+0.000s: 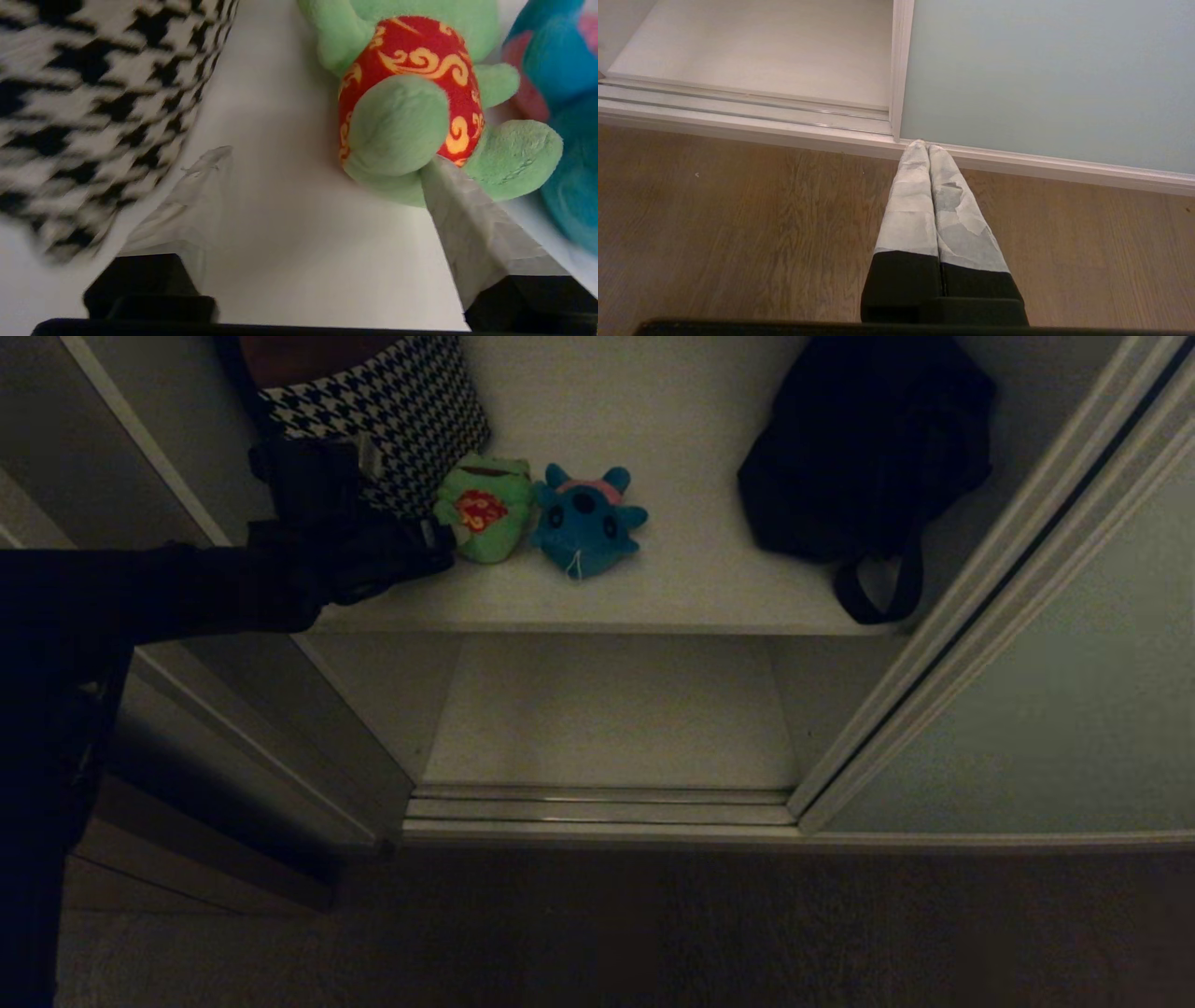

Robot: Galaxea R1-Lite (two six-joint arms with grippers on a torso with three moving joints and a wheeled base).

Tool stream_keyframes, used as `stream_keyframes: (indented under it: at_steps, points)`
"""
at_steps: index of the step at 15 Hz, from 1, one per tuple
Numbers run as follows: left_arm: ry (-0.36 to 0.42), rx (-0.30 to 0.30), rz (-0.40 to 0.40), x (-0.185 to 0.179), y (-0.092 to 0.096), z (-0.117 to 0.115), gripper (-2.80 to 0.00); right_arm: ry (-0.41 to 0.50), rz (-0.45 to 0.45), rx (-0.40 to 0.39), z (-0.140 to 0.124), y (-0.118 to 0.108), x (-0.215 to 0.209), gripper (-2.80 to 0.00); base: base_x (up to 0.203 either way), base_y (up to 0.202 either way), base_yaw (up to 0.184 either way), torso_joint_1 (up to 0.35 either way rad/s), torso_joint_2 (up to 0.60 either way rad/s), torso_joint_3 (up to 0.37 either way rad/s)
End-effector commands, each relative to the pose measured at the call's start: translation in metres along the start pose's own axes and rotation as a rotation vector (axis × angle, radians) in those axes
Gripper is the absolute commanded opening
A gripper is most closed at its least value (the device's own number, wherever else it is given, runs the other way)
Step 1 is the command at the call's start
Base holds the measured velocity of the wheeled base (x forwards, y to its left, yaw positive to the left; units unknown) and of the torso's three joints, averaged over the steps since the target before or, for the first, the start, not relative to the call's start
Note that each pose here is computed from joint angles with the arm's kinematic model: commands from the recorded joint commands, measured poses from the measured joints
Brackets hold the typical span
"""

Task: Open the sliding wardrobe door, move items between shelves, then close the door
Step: Place the green doll on the lower shelf

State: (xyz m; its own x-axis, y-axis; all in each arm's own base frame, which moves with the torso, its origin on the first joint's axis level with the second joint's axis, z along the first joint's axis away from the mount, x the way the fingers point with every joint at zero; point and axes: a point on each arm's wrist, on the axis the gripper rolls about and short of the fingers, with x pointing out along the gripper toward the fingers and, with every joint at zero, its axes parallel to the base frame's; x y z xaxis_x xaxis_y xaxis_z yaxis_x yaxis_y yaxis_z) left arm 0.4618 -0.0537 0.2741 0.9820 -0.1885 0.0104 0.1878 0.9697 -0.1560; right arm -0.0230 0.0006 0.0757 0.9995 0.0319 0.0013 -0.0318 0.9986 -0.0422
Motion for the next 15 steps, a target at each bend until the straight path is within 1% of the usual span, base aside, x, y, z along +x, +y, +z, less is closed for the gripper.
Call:
stream_keyframes:
  at_steps: [1,3,4,7,13,14,15]
  points:
    - [-0.031,-0.005,-0.013,0.009,0.002,-0.008,0.0,0.0,0.0,0.001,0.0,0.0,0.0,-2.8,0.0,0.0,0.0,0.0,0.0,0.0]
    - [-0.094,-0.006,-0.04,0.01,-0.003,-0.003,0.0,0.0,0.0,-0.001,0.0,0.0,0.0,-2.8,0.0,0.0,0.0,0.0,0.0,0.0]
    - [-0.111,-0.021,-0.054,0.01,-0.004,-0.002,0.0,0.0,0.002,0.0,0.0,0.0,0.0,-2.8,0.0,0.0,0.0,0.0,0.0,0.0]
    - [-0.096,-0.049,-0.082,0.012,-0.009,-0.007,0.0,0.0,0.0,-0.001,0.0,0.0,0.0,-2.8,0.0,0.0,0.0,0.0,0.0,0.0]
    - [-0.089,-0.049,-0.095,0.017,-0.009,-0.015,0.0,0.0,0.0,-0.001,0.0,0.0,0.0,-2.8,0.0,0.0,0.0,0.0,0.0,0.0]
    - [-0.104,-0.051,-0.098,0.017,-0.008,-0.013,-2.8,0.0,0.0,-0.001,0.0,0.0,0.0,-2.8,0.0,0.0,0.0,0.0,0.0,0.0]
    - [-0.115,-0.053,-0.106,0.017,-0.009,-0.012,-2.8,0.0,0.0,-0.001,0.0,0.0,0.0,-2.8,0.0,0.0,0.0,0.0,0.0,0.0]
